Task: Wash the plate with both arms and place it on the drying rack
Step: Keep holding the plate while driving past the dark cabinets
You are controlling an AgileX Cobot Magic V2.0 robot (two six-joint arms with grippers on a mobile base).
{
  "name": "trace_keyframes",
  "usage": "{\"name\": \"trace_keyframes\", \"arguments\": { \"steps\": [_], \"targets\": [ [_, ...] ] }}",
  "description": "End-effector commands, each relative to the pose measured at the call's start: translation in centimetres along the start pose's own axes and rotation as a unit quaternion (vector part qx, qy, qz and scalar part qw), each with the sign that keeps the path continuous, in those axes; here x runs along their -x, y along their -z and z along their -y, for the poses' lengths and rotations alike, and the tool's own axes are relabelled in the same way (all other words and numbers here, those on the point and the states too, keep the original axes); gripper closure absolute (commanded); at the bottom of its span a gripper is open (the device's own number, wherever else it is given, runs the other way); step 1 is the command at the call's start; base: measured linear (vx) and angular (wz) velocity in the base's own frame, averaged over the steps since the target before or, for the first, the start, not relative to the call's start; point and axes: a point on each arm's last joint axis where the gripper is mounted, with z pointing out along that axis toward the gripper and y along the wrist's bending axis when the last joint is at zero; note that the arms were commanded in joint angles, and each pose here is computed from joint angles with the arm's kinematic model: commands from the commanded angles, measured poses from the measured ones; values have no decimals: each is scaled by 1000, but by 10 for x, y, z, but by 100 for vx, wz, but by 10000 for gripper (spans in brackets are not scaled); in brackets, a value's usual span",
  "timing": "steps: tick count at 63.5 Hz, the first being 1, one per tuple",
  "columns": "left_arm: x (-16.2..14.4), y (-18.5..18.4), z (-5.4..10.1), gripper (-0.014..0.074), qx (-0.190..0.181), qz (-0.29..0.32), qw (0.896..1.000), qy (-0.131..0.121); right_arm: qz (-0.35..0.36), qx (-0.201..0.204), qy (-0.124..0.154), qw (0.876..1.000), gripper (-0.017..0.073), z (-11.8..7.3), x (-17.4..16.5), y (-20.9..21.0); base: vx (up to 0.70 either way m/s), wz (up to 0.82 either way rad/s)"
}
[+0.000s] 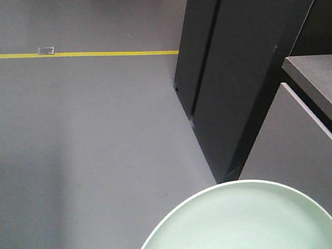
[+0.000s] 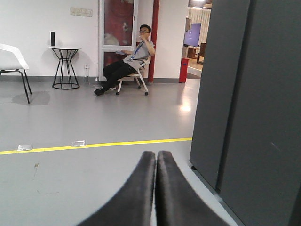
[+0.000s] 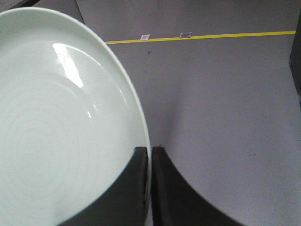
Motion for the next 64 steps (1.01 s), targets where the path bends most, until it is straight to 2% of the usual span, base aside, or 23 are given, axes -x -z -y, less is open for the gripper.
{"name": "trace_keyframes", "arguments": {
  "steps": [1, 64],
  "targets": [
    [16, 3, 1, 600, -6, 57, 998, 8, 41, -1, -4, 999, 561, -1, 12, 2, 1, -5],
    [16, 3, 1, 600, -6, 57, 998, 8, 41, -1, -4, 999, 561, -1, 12, 2, 1, -4]
  ]
}}
